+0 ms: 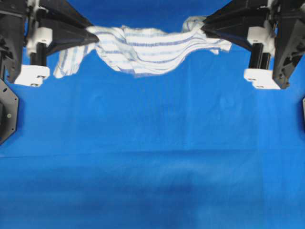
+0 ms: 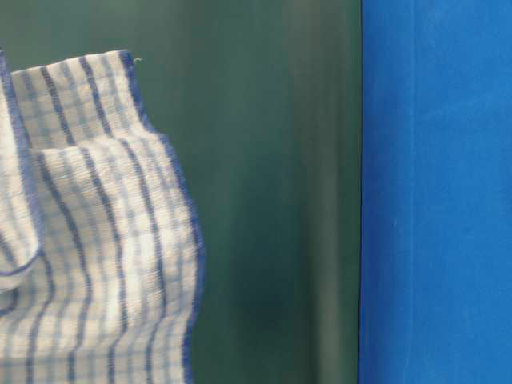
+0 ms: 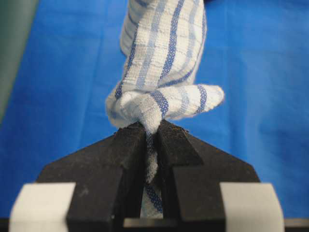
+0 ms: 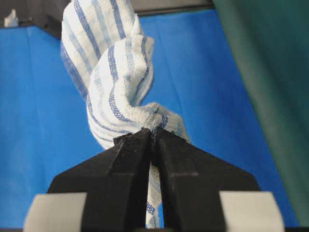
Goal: Lift the towel with both arms.
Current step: 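Lift the towel with both grippers up toward the back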
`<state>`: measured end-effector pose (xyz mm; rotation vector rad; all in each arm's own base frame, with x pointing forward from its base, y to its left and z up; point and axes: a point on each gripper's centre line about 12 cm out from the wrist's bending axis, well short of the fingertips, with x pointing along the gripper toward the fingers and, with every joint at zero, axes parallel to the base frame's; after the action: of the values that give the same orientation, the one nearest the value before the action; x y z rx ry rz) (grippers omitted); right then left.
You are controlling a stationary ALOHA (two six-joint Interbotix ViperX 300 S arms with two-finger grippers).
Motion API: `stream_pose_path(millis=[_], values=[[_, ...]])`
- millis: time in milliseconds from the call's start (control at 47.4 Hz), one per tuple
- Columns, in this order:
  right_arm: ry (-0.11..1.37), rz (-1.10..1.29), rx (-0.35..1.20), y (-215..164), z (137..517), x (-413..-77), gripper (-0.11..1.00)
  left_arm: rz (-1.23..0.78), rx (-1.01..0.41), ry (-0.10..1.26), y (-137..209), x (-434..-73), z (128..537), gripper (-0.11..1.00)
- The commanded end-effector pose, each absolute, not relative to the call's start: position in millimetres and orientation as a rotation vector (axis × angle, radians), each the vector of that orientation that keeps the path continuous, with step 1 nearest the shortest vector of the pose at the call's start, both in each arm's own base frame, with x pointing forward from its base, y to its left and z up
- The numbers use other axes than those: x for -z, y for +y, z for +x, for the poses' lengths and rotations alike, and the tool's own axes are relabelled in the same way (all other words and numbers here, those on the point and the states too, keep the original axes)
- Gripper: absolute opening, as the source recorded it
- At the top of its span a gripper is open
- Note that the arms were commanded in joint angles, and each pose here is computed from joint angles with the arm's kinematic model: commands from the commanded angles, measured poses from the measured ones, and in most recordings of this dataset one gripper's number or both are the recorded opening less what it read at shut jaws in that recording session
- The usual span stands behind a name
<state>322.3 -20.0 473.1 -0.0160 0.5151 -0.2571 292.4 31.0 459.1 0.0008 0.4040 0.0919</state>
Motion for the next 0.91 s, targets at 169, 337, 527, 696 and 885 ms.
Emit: stream_pose_path(millis=[169, 337, 527, 696, 885], values=[[0.475, -0.016, 0.26, -21, 316, -487, 0.06, 0.056, -0.09, 0.356, 32, -475, 287, 0.03], [0.51, -0.03, 0.263, -21, 315, -482, 0.06, 0.061, -0.096, 0.357, 34, -474, 288, 0.03], [0.515, -0.066, 0.252, -21, 315, -481, 0.07, 0.054, -0.111, 0.368, 39, -469, 288, 0.04], [0.515, -0.067, 0.252, -21, 317, -479, 0.19, 0.051, -0.113, 0.346, 38, -471, 287, 0.42], [0.526, -0.075, 0.261, -23, 319, -475, 0.67, 0.047, -0.112, 0.338, 38, -471, 287, 0.89]])
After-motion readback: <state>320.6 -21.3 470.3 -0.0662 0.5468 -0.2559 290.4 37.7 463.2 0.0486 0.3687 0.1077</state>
